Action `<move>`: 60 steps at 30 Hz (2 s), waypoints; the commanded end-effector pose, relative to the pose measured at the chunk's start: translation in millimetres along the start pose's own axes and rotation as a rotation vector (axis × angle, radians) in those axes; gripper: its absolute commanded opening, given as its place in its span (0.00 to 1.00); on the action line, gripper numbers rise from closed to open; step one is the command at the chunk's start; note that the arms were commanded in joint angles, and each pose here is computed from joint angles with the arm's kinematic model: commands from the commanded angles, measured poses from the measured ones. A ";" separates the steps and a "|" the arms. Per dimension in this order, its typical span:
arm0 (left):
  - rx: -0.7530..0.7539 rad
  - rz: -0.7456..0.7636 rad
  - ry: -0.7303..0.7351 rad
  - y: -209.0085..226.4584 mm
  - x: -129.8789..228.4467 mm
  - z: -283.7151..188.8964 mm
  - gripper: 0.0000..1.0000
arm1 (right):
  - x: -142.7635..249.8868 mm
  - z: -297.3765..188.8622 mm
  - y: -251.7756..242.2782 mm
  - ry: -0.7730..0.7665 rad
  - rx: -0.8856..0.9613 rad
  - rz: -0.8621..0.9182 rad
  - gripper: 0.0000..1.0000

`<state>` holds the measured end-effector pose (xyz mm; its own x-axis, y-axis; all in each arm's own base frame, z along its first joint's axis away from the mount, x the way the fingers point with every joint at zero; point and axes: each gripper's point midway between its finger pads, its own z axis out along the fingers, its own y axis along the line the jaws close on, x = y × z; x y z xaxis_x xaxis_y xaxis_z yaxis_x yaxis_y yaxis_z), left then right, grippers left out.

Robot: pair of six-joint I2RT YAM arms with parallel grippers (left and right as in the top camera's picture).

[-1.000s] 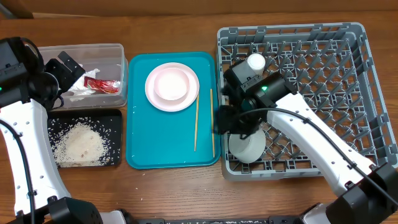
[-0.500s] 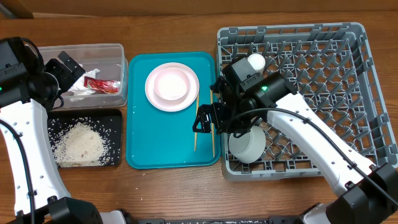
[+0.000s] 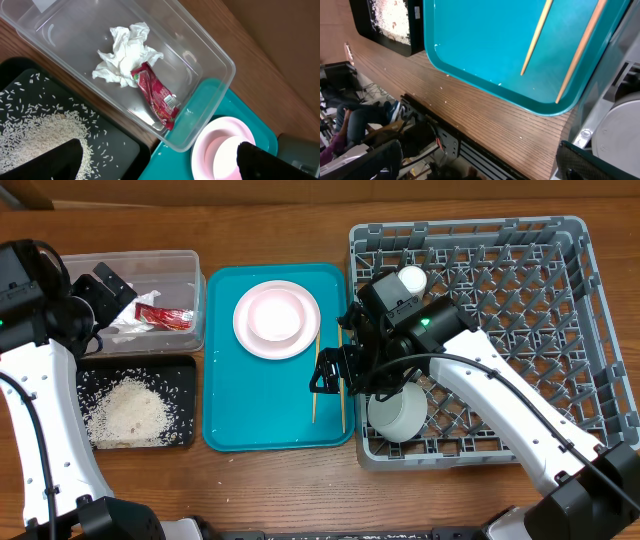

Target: Sort waste into correct bins and load items into the dishwasher

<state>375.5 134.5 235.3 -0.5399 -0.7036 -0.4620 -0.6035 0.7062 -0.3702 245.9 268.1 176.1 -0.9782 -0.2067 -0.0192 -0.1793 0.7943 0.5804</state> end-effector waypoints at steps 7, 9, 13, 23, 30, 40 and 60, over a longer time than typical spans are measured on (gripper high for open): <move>0.016 -0.012 -0.020 -4.6 -7.8 -5.1 1.00 | -3.4 -10.4 12.8 -0.031 -0.029 -0.037 1.00; 0.016 -0.012 -0.020 -4.6 -7.8 -5.1 1.00 | -3.4 -10.4 12.8 -0.031 -0.029 -0.037 1.00; 0.017 -0.012 -0.020 -4.7 -7.7 -5.1 1.00 | -3.4 -10.4 12.8 -0.031 -0.029 -0.036 1.00; 0.016 -0.012 -0.019 -4.6 -7.7 -5.1 1.00 | -3.4 -10.4 12.8 -0.031 -0.029 -0.036 1.00; 0.016 -0.012 -0.020 -4.6 -7.8 -5.1 1.00 | -3.4 -10.4 12.8 -0.031 -0.029 -0.037 1.00; 0.017 -0.012 -0.020 -4.7 -7.7 -5.1 1.00 | -3.4 -10.4 12.8 -0.031 -0.029 -0.037 1.00; 0.016 -0.012 -0.019 -4.6 -7.7 -5.1 1.00 | -13.7 -11.1 18.2 -0.072 -0.048 -0.065 1.00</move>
<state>375.5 134.5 235.3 -0.5399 -0.7036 -0.4620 -0.6035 0.7062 -0.3702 255.3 274.7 180.0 -0.9760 -0.2062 -0.0701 -0.2066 0.7748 0.5976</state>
